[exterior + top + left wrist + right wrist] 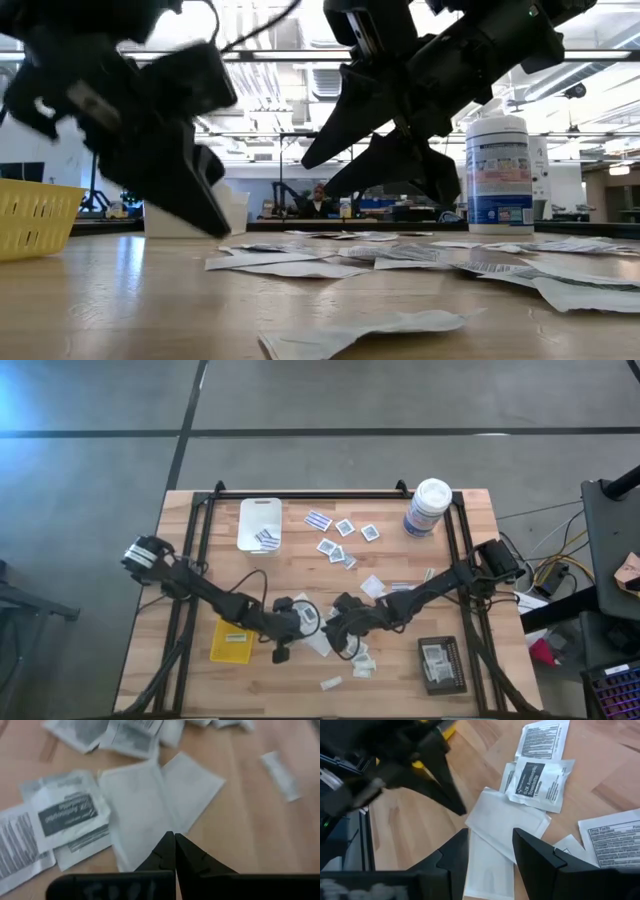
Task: Pick & Place First Aid Supplies
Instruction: Put the blue bandage into the white bin
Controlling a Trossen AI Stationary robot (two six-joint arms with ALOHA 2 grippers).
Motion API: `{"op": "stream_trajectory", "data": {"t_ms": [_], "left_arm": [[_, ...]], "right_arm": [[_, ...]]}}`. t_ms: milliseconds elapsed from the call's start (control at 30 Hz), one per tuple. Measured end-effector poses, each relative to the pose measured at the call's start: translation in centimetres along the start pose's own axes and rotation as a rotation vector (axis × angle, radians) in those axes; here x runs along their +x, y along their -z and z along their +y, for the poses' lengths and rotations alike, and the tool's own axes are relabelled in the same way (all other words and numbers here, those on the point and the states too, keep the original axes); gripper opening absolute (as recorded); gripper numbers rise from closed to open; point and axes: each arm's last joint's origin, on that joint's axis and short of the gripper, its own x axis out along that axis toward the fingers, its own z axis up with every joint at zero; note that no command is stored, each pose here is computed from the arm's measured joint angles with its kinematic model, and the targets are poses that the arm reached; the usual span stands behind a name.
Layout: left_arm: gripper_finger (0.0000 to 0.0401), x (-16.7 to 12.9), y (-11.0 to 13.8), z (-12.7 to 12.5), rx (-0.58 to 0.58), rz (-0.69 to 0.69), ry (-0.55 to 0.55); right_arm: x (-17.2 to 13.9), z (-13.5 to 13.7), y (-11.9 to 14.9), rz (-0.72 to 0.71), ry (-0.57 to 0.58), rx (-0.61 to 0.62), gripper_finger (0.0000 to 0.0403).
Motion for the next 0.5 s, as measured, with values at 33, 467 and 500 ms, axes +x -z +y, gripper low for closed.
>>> {"op": "stream_trajectory", "data": {"t_ms": [33, 467, 500], "left_arm": [[0.0000, 0.3, 0.2, 0.1, -0.002, 0.007, -0.007], [0.0000, 2.2, 1.8, 0.6, -0.115, 0.053, -0.069], [0.0000, 2.3, 2.0, 0.6, -0.128, 0.058, -0.072]], "right_arm": [[0.0, 0.0, 0.0, 0.000, 0.001, 0.000, 0.0149], [0.0, 0.0, 0.1, 0.042, -0.017, 0.098, 0.0162], [0.0, 0.0, 0.1, 0.046, -0.018, 0.110, 0.0162]]}}
